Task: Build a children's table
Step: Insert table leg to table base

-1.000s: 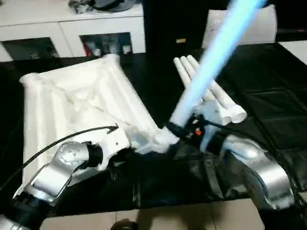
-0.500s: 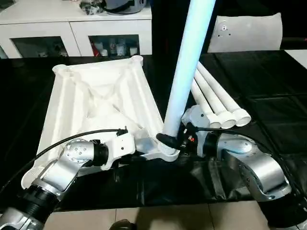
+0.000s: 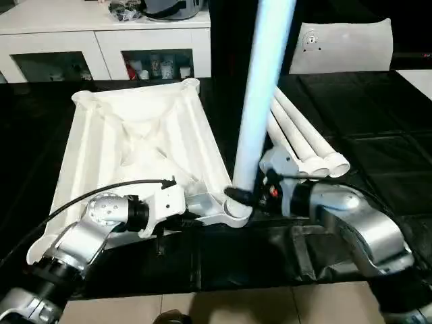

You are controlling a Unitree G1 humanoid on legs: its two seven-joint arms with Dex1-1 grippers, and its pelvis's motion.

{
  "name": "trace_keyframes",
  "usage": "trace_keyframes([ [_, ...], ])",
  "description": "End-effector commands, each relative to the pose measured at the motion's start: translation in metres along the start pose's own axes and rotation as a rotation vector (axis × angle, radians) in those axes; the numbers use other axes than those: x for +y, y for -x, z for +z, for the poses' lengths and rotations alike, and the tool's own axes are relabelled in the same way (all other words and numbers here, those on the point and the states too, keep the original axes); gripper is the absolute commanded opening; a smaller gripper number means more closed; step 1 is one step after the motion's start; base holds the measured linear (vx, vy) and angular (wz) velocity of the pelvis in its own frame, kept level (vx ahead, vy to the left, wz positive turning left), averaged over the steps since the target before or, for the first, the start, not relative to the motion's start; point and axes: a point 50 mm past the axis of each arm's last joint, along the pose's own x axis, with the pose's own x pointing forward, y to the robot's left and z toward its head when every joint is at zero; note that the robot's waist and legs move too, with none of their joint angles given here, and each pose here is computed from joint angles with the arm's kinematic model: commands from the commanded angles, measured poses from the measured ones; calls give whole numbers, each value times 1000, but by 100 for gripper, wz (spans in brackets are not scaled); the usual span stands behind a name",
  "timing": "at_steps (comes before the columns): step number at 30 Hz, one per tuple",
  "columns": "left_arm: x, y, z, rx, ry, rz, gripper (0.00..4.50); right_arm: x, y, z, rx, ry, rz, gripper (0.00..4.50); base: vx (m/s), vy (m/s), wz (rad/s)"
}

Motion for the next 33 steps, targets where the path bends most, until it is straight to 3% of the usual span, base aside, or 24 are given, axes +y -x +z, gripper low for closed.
trace_keyframes([
  [1,0,-5,9,-7,-55,-74,0,2,-5,-17,76,-54,25,189,0,0,0],
  [12,15,3,7,68,-89,-30,0,4,-5,-23,126,-59,79,189,0,0,0],
  [21,16,5,8,55,-94,-31,0,0,6,-17,136,-28,79,189,0,0,0],
  [33,16,3,12,48,-103,-62,0,-2,-1,-20,122,-56,64,188,0,0,0],
])
